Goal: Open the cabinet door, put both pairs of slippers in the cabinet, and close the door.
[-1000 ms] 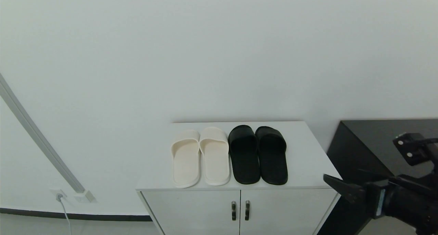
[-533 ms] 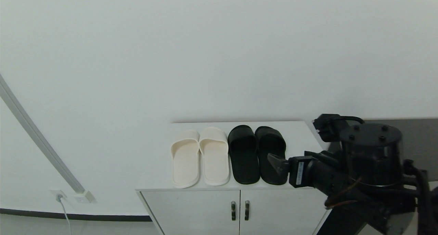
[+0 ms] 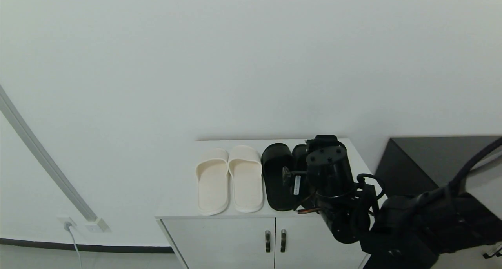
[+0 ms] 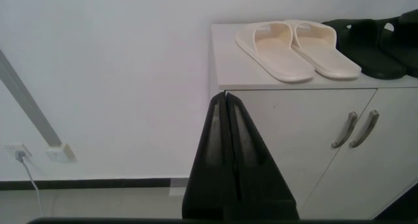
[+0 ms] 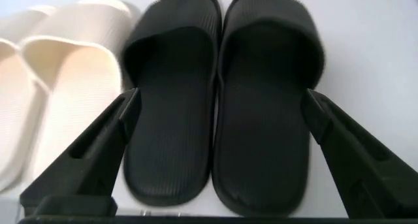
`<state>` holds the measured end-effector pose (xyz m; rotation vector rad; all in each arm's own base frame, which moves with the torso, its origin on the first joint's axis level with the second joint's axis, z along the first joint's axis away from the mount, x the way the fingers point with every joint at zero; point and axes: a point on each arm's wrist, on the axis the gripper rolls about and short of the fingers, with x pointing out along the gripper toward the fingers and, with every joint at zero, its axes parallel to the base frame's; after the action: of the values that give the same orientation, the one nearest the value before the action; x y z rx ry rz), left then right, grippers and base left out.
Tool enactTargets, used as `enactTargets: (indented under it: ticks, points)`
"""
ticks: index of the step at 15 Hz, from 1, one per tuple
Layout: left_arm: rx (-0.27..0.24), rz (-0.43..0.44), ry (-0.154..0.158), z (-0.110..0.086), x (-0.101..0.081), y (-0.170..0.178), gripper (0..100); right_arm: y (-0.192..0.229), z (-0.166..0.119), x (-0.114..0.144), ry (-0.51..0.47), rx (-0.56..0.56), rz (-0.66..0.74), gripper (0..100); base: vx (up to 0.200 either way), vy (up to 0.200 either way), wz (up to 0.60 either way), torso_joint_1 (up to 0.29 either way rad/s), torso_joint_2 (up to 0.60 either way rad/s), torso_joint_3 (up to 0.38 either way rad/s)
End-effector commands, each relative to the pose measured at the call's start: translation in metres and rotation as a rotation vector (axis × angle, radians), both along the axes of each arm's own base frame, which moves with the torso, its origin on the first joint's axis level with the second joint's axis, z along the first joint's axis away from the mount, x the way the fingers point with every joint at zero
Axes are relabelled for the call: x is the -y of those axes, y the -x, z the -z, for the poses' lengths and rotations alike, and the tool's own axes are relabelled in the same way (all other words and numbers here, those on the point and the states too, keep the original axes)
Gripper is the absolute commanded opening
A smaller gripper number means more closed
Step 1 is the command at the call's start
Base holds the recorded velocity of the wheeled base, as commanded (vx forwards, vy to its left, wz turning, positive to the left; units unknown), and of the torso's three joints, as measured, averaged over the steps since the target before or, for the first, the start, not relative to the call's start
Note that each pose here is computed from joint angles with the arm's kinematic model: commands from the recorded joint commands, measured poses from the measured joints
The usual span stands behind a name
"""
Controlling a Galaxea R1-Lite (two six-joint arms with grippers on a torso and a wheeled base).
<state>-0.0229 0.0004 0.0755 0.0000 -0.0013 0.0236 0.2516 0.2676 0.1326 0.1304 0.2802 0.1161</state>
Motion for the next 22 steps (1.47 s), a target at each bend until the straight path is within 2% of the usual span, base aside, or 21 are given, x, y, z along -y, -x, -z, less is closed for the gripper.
enactTargets:
  ticks: [1,5,11,15,18,19,22]
  points:
    - [-0.001,-0.001,0.0,0.0,0.0,0.0,0,-0.019,0.025,-0.008,0.038,-0.03,0.025,100,0.0,0.0,0.0,0.0,0.0,0.0]
    - [-0.001,-0.001,0.0,0.0,0.0,0.0,0,-0.037,0.037,-0.01,0.062,-0.025,0.04,100,0.0,0.0,0.0,0.0,0.0,0.0]
    - [-0.001,-0.001,0.0,0.0,0.0,0.0,0,-0.093,0.053,-0.023,0.084,0.024,0.023,100,0.0,0.0,0.0,0.0,0.0,0.0]
    - [-0.001,-0.001,0.0,0.0,0.0,0.0,0,-0.119,0.052,-0.025,0.081,0.031,0.05,100,0.0,0.0,0.0,0.0,0.0,0.0]
    - [-0.001,0.001,0.0,0.0,0.0,0.0,0,-0.12,0.051,-0.025,0.078,0.037,0.051,100,0.0,0.0,0.0,0.0,0.0,0.0]
    - [-0.001,-0.001,0.0,0.0,0.0,0.0,0,-0.12,0.05,-0.026,0.077,0.038,0.051,0,0.0,0.0,0.0,0.0,0.0,0.0]
    - [-0.001,0.001,0.0,0.0,0.0,0.0,0,-0.119,0.049,-0.026,0.075,0.04,0.05,0,0.0,0.0,0.0,0.0,0.0,0.0]
